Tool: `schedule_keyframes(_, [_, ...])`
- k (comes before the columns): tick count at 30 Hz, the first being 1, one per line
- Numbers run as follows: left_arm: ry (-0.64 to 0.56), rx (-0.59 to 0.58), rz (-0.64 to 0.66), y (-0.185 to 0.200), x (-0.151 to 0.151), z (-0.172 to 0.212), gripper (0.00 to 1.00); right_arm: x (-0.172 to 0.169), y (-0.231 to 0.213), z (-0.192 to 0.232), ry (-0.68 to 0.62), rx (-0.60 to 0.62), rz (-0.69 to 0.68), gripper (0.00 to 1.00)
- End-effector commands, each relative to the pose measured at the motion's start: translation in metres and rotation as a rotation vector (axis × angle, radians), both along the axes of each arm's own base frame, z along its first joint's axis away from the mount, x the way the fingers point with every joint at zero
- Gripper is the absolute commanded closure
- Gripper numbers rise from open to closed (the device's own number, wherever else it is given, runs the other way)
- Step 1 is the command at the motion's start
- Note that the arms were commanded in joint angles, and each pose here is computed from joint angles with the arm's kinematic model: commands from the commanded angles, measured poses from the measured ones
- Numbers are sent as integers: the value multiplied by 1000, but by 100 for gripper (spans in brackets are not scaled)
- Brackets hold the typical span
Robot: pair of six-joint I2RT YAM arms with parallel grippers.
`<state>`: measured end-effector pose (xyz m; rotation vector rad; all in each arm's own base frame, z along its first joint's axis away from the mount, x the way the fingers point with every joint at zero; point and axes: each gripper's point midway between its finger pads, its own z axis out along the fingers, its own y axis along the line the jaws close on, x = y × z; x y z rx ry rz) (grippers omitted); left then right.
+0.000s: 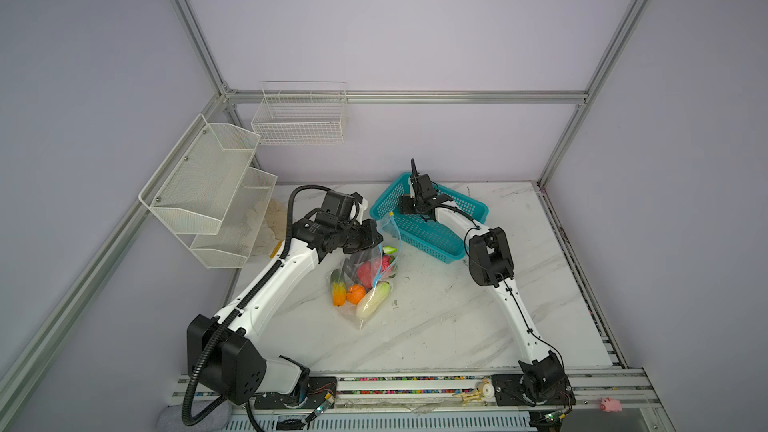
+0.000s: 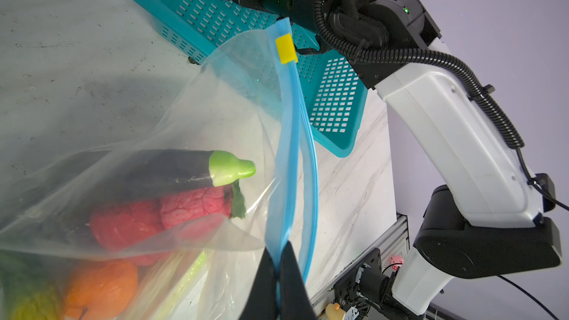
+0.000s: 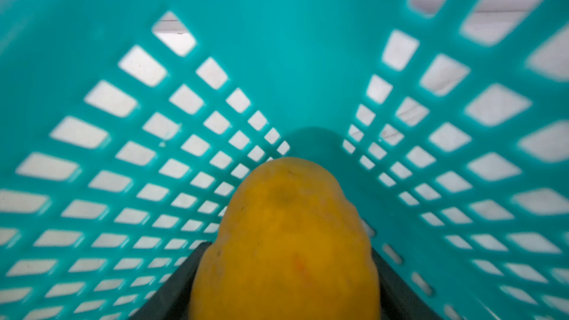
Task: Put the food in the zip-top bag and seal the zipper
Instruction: 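Lower the right gripper onto the yellow mango and close it, then lift the mango and carry it over the bag mouth with the right gripper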
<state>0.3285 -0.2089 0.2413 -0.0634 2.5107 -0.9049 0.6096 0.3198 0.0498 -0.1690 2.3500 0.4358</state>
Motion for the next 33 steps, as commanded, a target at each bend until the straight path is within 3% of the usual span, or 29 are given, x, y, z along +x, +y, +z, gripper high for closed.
schedule_keyframes(1, [-1, -18, 5, 0, 1, 1, 100, -1, -1, 34, -48, 9, -7, 29])
schedule_keyframes(22, [2, -35, 2, -1, -3, 1, 100, -16, -11, 76, -103, 3, -2, 37])
schedule_keyframes(33, [0, -45, -1, -3, -1, 2, 100, -41, -24, 113, -125, 9, 9, 38])
